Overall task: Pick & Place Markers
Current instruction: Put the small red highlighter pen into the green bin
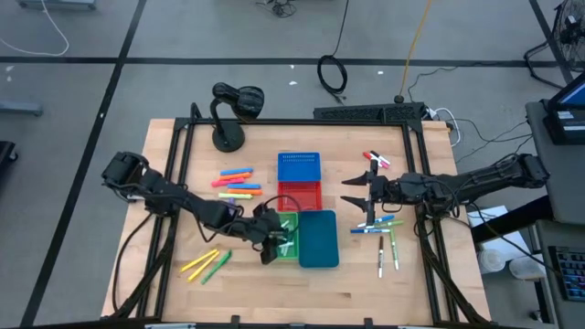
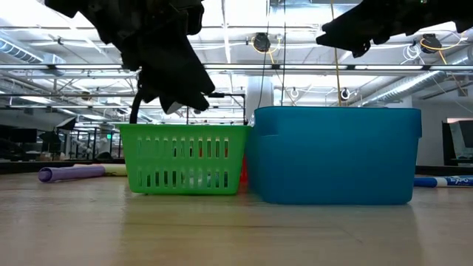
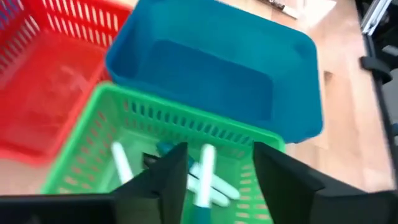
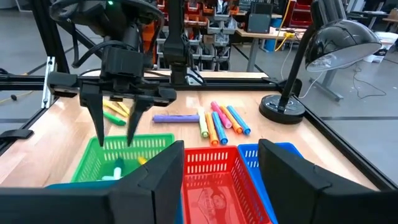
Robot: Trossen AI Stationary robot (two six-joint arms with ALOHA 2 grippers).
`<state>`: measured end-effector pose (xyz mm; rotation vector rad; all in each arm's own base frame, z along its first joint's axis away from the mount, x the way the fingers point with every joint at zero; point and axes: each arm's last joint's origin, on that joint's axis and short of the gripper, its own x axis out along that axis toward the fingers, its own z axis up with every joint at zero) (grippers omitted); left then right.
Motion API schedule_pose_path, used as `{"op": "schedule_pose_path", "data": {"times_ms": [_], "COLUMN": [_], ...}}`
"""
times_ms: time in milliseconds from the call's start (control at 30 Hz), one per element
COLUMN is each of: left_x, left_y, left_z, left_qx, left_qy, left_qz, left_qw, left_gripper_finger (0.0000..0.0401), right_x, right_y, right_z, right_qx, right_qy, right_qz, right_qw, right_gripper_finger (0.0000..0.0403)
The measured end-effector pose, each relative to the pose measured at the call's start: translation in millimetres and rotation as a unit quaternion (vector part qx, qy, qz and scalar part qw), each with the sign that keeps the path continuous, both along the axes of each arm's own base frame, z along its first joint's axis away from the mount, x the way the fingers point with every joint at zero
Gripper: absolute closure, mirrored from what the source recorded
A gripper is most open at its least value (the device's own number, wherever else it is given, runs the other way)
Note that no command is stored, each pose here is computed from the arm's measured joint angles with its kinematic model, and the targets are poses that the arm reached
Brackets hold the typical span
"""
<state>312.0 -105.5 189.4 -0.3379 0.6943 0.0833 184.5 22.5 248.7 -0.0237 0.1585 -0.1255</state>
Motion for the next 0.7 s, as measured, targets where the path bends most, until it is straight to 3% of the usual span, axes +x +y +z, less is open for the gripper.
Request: {"op": "schedule_pose_path", "data": {"times_ms": [133, 233, 367, 500, 700], "left_x": [1, -2, -15, -39, -66], "left_y": [6, 10, 10, 3, 5], "left_z": [9, 24, 49, 60, 49], "left_qx": [0.041, 0.044, 0.096, 0.16, 0.144], "left_qy": [-0.019, -0.044, -0.101, -0.166, -0.248], "left_qz": [-0.029, -0.03, -0.011, 0.0, 0.002], "left_qw": [0.999, 0.998, 0.99, 0.973, 0.958], "left_gripper_finger": [0.0175, 0.0162, 0.0156, 0.0155, 0.0155], "right_x": [-1, -4, -10, -14, -20], "right_y": [-1, -5, -15, -30, -73], "right_z": [-3, -9, -17, -28, -45], "right_qx": [-0.008, -0.035, -0.066, -0.05, -0.002], "right_qy": [0.02, 0.053, 0.096, 0.143, 0.219], "right_qz": [-0.009, -0.079, -0.2, -0.256, -0.344], "right_qw": [1.0, 0.995, 0.973, 0.955, 0.913], "right_gripper_finger": [0.0211, 0.0211, 0.0211, 0.0214, 0.0215]}}
